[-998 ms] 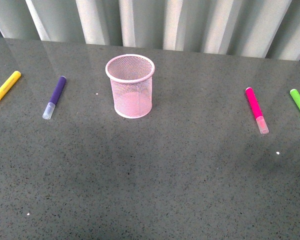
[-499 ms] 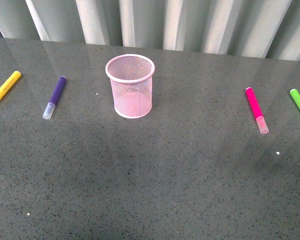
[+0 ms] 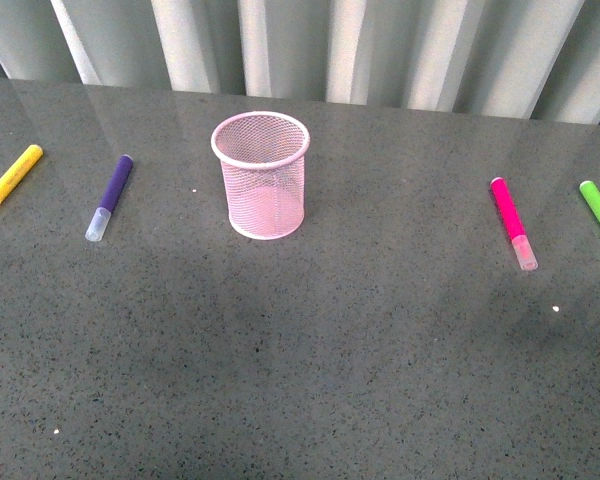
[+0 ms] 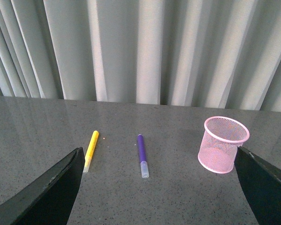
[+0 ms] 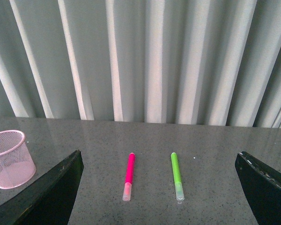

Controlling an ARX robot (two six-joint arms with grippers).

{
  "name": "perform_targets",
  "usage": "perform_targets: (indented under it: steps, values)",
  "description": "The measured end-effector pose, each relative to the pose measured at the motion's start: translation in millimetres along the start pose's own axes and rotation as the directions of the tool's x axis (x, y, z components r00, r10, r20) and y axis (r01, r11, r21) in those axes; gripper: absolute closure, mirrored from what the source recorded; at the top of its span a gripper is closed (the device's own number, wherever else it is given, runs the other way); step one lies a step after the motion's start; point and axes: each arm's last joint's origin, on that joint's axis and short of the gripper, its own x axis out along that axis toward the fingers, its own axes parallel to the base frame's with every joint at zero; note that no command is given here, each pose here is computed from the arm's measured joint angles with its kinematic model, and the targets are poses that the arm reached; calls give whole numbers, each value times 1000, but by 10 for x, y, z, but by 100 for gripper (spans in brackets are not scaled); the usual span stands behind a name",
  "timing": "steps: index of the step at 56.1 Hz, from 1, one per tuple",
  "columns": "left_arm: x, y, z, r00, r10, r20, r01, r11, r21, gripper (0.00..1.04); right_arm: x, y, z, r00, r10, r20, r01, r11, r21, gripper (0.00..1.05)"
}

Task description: Insert purple and pink pens into pink cup

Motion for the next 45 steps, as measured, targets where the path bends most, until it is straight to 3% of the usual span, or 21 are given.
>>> perform_targets:
  steps: [20,21,23,25,27,34,41,45]
  values:
    - [0,0,0,1000,0,0,0,1000,0,7,0,0,0,1000,0,0,0,1000,0,7]
    - [2,1,-3,1000,13,-7,-13,1000,-7,7,0,0,0,1000,0,0,0,1000,0,7]
    - [7,-2,-21,984,133,-122,-141,988,-56,7,0,0,0,1000,0,0,0,1000,0,7]
    - [29,6,-34,937,255,-240,-281,956,-82,7,0,0,0,1000,-1,0,1,1000,0,7]
    - [51,9,-60,914,277,-295,-318,942,-103,7,0,0,0,1000,-1,0,1,1000,0,7]
    - [208,44,-20,894,248,-374,-342,916,-209,7,0,0,0,1000,1,0,-1,1000,0,7]
    - [475,87,188,896,161,-413,-286,922,-261,7,0,0,0,1000,1,0,-1,1000,0,7]
    - [684,100,271,865,74,-497,-238,932,-275,7,0,0,0,1000,0,0,0,1000,0,7]
